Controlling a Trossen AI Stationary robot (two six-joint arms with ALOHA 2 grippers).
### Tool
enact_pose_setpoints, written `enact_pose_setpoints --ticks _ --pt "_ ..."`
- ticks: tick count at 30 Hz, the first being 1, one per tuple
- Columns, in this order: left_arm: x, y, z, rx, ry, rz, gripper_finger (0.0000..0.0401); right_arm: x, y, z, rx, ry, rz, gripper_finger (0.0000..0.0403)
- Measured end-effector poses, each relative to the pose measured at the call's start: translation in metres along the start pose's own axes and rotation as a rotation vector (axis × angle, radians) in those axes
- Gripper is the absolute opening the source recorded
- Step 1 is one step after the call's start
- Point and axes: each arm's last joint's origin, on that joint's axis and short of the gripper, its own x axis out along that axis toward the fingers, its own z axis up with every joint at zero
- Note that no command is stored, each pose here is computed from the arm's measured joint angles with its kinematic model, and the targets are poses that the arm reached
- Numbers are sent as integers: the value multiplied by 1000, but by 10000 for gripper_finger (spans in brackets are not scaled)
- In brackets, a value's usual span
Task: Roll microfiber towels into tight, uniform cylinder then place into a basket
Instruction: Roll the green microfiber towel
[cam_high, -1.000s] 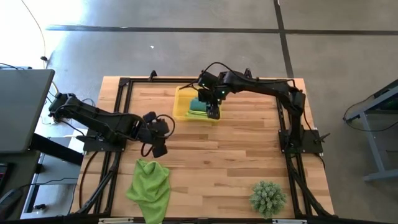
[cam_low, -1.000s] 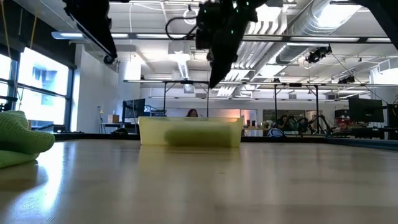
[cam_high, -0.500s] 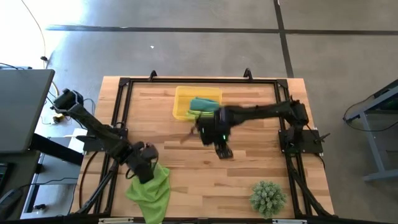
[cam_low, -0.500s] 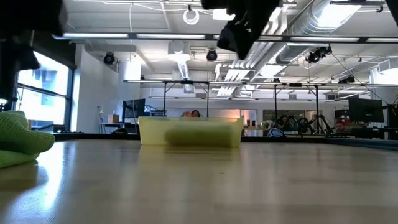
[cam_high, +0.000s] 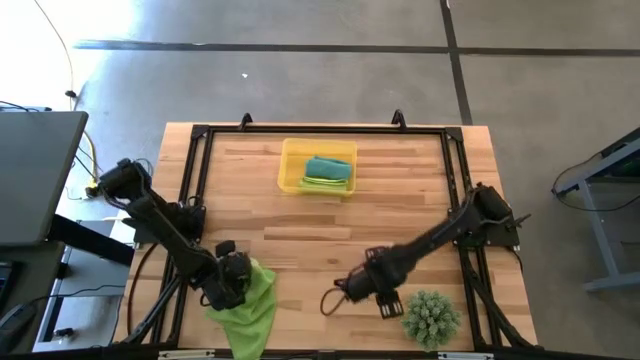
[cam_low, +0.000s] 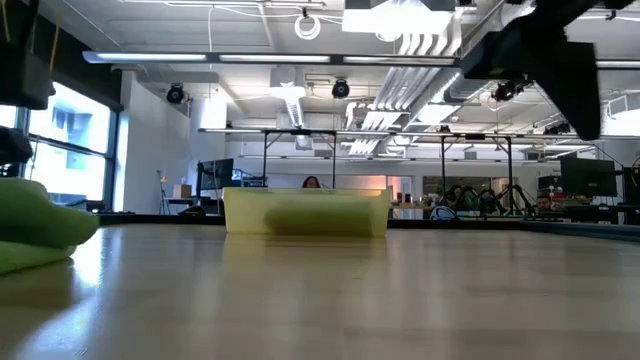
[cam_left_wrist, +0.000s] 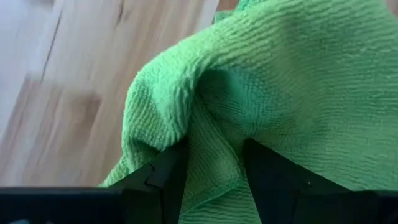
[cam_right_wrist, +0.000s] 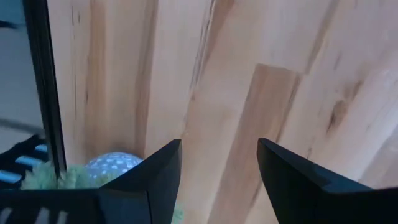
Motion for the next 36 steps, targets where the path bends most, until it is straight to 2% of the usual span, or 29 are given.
enact_pose_setpoints --ticks 6,13,20,26,30,36 --pt "20 -17 23 96 -132 36 147 9 25 -1 38 -102 -61 201" --pt "43 -39 76 154 -271 -62 147 7 33 10 55 -278 -112 201" --pt "64 -41 134 138 -338 -36 147 5 36 19 18 -367 -68 201" --pt "56 -31 183 168 -413 -13 147 2 38 26 19 -444 -41 201" --pt "36 -27 200 192 -356 -83 147 1 38 29 -44 -466 -43 201" --pt "-3 -37 180 220 -155 -277 147 0 38 30 -102 -482 -50 201"
